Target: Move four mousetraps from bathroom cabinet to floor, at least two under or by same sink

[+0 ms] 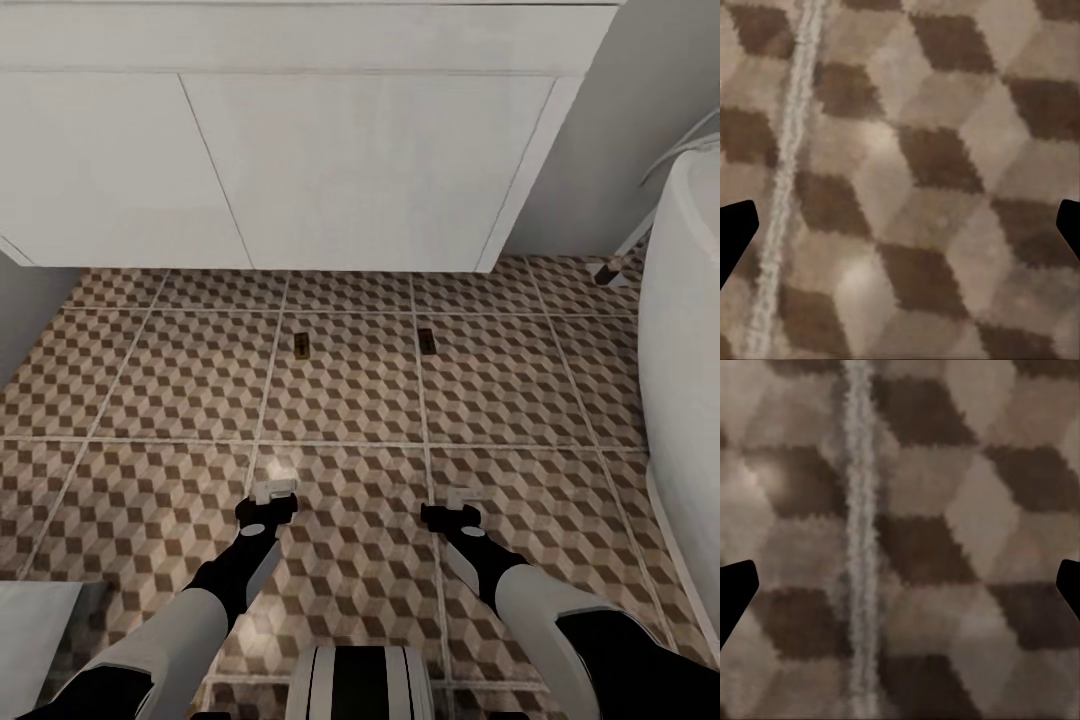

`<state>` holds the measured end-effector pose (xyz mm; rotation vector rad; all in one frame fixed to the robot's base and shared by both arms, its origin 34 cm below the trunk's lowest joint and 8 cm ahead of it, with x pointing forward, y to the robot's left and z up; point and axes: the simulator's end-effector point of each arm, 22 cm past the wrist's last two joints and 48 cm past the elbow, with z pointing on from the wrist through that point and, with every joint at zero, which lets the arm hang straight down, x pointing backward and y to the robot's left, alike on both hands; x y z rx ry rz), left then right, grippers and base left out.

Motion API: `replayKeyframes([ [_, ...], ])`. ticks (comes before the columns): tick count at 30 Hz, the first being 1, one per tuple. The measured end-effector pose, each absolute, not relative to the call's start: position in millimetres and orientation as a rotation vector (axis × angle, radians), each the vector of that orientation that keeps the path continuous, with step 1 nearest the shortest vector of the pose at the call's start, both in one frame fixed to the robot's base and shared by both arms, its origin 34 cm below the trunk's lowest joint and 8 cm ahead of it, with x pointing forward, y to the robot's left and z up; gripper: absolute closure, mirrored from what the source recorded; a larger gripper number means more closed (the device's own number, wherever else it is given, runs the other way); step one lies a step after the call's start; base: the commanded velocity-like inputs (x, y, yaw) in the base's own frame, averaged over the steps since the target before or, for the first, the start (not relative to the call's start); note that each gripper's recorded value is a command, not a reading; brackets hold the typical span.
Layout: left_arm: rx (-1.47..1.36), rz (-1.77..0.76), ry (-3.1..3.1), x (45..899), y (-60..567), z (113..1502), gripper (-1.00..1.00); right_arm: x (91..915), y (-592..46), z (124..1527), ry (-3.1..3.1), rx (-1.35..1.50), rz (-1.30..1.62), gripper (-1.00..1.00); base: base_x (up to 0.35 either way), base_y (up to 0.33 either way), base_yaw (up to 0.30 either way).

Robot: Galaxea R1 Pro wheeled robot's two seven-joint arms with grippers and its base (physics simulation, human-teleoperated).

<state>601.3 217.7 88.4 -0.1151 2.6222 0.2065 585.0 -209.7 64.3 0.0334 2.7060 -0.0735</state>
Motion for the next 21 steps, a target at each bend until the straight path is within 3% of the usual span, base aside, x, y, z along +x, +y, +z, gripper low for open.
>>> replayKeyframes([
  [21,-0.122,0.2,2.586,615.0,216.5,107.1,-1.0,598.1,-210.5,81.5,2.676,0.031,-0.079,-1.0,-0.005,0.0,0.0],
])
